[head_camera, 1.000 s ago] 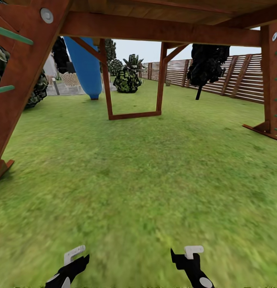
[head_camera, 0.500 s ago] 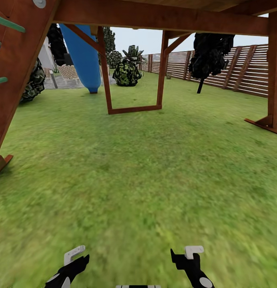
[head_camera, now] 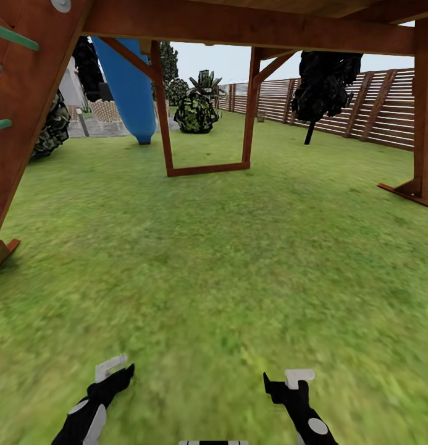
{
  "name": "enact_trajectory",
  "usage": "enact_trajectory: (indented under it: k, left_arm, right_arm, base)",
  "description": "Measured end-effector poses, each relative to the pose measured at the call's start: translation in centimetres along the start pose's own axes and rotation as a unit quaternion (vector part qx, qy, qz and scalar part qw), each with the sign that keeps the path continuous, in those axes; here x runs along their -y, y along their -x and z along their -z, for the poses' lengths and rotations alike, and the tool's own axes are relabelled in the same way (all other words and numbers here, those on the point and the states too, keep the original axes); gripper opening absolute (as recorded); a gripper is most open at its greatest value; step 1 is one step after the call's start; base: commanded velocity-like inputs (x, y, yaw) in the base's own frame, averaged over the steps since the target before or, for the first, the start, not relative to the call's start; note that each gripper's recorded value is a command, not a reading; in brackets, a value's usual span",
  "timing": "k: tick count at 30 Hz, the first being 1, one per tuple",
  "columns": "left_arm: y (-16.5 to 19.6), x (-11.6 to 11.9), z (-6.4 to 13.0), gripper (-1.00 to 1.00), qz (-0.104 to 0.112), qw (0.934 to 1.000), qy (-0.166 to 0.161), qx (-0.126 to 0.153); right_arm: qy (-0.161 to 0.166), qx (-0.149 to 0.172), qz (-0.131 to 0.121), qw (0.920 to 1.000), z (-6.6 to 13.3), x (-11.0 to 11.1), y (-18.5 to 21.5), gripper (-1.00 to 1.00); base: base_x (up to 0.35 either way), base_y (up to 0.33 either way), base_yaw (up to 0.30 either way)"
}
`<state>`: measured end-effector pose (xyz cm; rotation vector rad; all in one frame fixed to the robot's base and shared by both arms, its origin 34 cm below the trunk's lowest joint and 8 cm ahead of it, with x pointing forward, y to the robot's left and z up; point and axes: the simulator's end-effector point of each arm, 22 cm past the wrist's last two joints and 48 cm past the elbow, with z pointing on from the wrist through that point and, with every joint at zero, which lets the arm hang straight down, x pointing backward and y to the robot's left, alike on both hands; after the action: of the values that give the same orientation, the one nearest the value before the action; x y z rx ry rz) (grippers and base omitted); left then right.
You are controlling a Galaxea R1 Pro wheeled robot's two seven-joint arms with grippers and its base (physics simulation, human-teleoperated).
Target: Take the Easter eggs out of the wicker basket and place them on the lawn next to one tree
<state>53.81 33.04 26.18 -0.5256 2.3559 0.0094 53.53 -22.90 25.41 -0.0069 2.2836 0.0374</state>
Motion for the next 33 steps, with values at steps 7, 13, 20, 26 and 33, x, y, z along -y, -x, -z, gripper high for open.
enact_trajectory:
  k: [7,13,20,26,33]
  left_arm:
    - [2.4,0.5,0.2,1.0,0.0,0.9996,-0.004,0.027]
    - [1.3,2.2,0.3,1.0,0.007,0.9997,-0.014,0.019]
    - [0.3,2.4,0.3,1.0,0.008,0.9998,-0.015,0.009]
    - [0.2,2.5,0.3,1.0,0.008,0.9998,-0.015,0.007]
    - [0.4,2.5,0.4,1.0,0.009,0.9998,-0.016,0.009]
  right_arm:
    - [0.001,0.003,-0.001,1.0,0.0,-0.3,0.3,1.0]
    - [0.002,-0.001,-0.003,1.0,0.0,-0.4,-0.1,1.0]
    - [0.001,-0.001,-0.002,1.0,0.0,-0.3,-0.1,1.0]
    - [0.0,-0.001,-0.003,1.0,0.0,-0.2,-0.2,1.0]
    - [0.001,0.0,-0.002,1.0,0.1,-0.2,0.0,1.0]
  base:
    - [0.0,0.0,0.0]
    - [0.0,0.0,0.0]
    - [0.157,0.0,0.0]
    - [0.325,0.0,0.0]
    - [0.332,0.0,-0.094]
